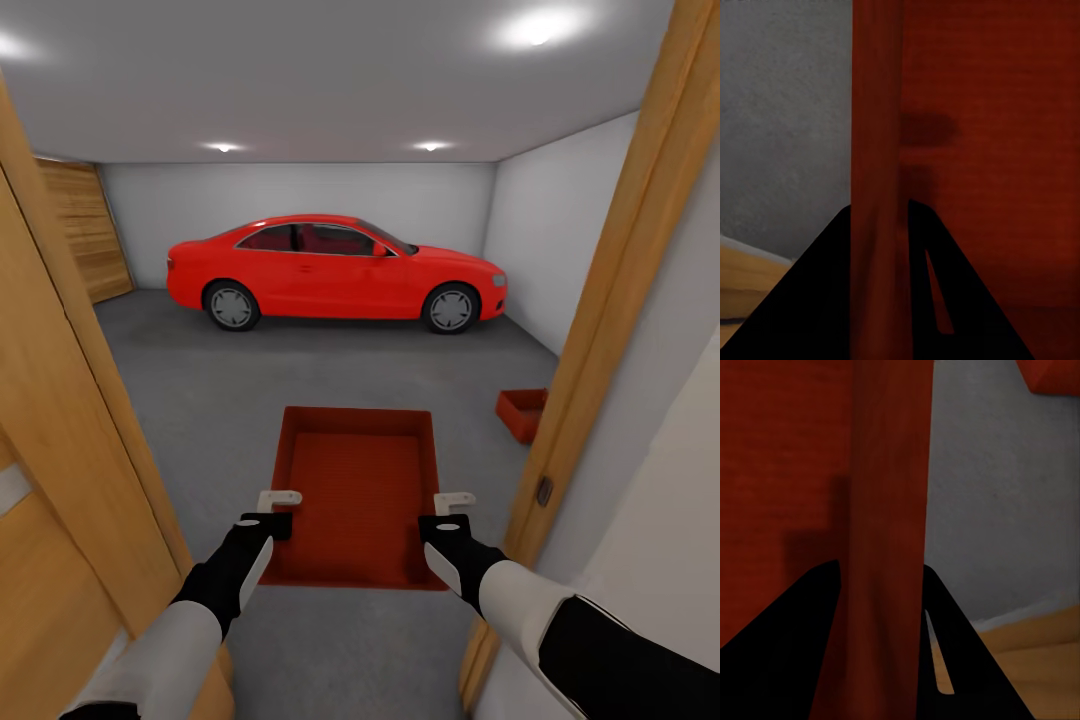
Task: Move the two storage containers from the living room to the garage. In the garage, place one container on the floor and stack the other container on top of it (either order is fine).
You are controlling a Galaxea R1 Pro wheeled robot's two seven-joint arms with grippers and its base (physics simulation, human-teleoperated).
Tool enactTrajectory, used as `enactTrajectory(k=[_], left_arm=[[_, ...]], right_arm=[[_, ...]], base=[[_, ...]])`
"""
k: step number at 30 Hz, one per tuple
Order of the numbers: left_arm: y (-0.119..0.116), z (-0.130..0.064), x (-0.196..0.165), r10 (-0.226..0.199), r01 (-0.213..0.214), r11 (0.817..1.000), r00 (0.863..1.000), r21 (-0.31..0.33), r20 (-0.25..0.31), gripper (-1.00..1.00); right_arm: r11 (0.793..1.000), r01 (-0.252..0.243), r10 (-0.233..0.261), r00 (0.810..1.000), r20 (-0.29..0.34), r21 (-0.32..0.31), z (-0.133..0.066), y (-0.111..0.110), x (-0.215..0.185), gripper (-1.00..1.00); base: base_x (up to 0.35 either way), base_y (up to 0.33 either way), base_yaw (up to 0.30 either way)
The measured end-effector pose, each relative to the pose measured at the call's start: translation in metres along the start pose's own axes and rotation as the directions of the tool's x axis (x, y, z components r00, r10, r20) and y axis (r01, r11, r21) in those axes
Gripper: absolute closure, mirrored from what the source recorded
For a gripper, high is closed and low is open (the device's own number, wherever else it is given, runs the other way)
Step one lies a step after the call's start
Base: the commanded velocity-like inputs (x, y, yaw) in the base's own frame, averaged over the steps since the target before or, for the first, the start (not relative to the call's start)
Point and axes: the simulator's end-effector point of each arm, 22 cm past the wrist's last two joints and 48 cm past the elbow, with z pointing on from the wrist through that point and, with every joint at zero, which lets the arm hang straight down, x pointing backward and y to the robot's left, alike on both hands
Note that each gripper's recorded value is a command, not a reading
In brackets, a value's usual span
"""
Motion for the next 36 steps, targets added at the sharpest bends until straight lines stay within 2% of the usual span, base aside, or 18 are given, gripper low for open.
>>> enactTrajectory(k=[8,36], left_arm=[[0.0001,0.0001,-0.0003,0.001,-0.001,1.0,1.0,0.0,0.0,1.0],[-0.0002,0.0001,-0.0007,-0.001,0.001,1.0,1.0,0.0,0.002,1.0]], right_arm=[[1.0,0.0,0.0,1.0,0.0,0.0,0.0002,0.0001,-0.0002,1.0],[1.0,0.0,0.0,1.0,0.002,0.0,0.0003,-0.0002,-0.0008,1.0]], base=[[0.113,0.09,-0.002],[0.011,0.013,0.0]])
